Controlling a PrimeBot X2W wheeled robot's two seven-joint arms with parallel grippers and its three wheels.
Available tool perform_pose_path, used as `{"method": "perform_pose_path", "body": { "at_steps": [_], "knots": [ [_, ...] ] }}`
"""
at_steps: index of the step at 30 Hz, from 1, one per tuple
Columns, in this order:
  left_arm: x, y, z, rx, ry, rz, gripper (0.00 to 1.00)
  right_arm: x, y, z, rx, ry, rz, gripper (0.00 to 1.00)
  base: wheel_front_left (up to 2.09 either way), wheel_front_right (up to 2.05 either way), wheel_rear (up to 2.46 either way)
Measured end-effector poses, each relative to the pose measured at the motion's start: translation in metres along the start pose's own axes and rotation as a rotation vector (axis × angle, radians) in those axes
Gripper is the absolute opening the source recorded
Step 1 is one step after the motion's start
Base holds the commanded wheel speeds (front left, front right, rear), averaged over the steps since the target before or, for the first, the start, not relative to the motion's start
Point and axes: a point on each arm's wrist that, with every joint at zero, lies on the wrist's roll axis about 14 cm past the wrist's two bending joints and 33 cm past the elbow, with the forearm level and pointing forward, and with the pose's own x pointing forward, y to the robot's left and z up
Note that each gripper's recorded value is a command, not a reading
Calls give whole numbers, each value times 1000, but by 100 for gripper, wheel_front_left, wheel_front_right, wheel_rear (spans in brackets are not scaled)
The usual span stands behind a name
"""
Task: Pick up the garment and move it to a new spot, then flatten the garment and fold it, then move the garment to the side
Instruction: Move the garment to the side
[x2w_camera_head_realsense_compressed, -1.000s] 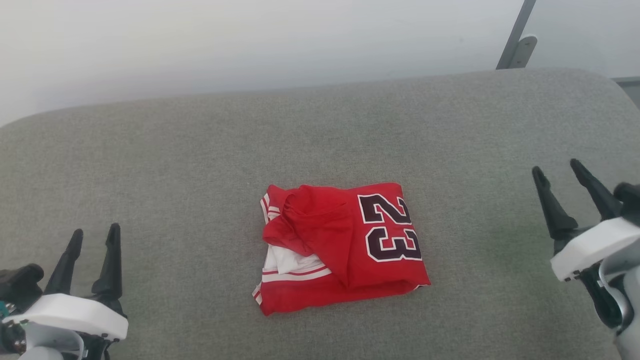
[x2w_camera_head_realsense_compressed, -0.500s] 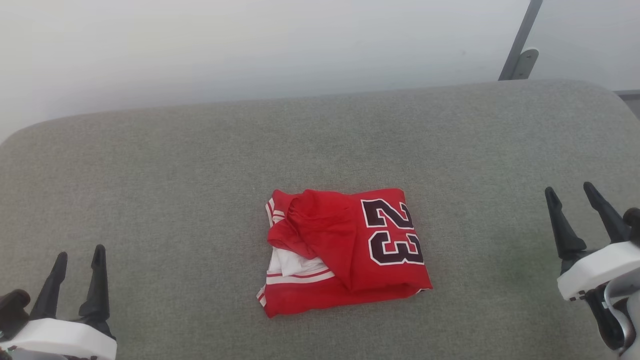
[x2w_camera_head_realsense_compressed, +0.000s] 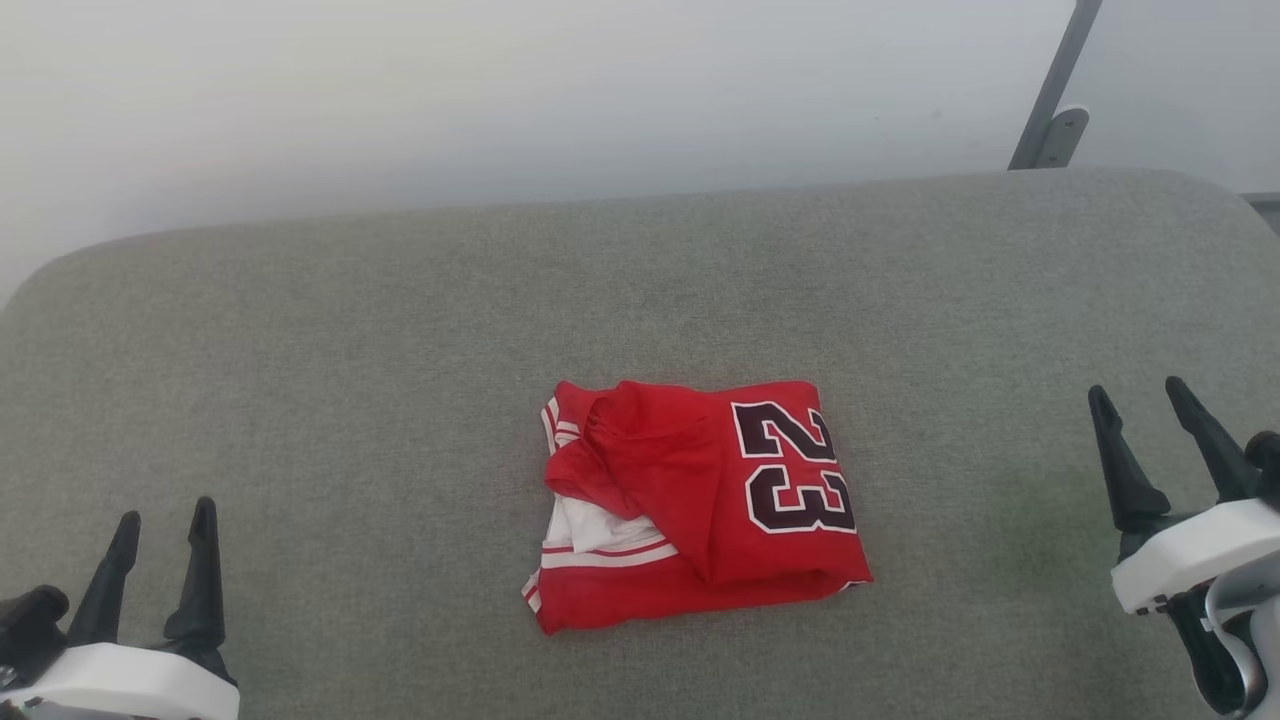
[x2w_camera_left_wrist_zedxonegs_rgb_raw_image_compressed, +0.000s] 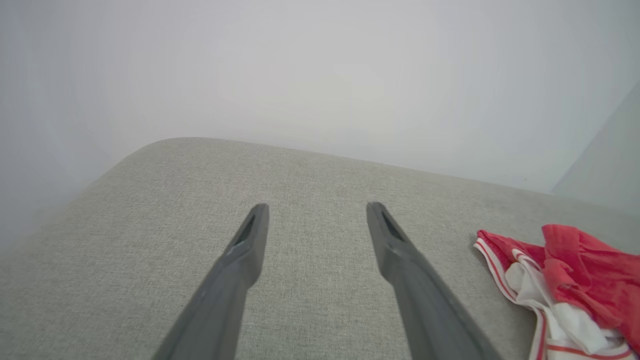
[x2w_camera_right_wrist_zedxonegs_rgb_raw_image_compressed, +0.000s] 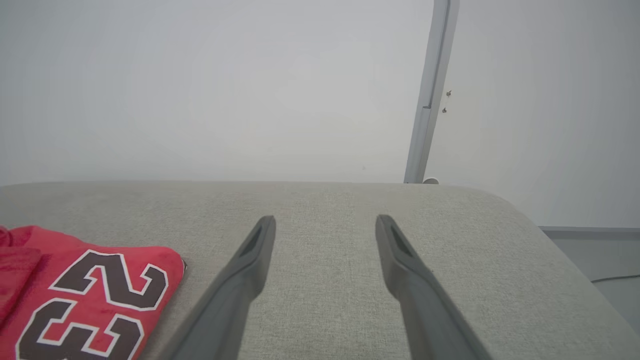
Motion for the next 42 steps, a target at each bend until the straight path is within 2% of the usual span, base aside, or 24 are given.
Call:
{"method": "perform_pose_path", "body": {
  "at_steps": [11,18,23,29,33,42],
  "knots": [
    [-5,3,2,-3,-9,10,100,5,12,-7,29,16,25,100,0,0,0],
    [-10,8,1,-3,-7,27,100,14,56,-26,87,133,146,100,0,0,0],
    [-15,11,-2,-9,1,39,100,18,96,-42,108,279,275,100,0,0,0],
    [-20,15,-9,-17,18,58,100,25,122,-58,76,466,386,100,0,0,0],
    [-19,16,-12,-24,23,69,100,28,128,-68,47,563,420,100,0,0,0],
    [-13,18,-29,-33,69,97,100,27,140,-120,18,909,478,100,0,0,0]
  ]
}}
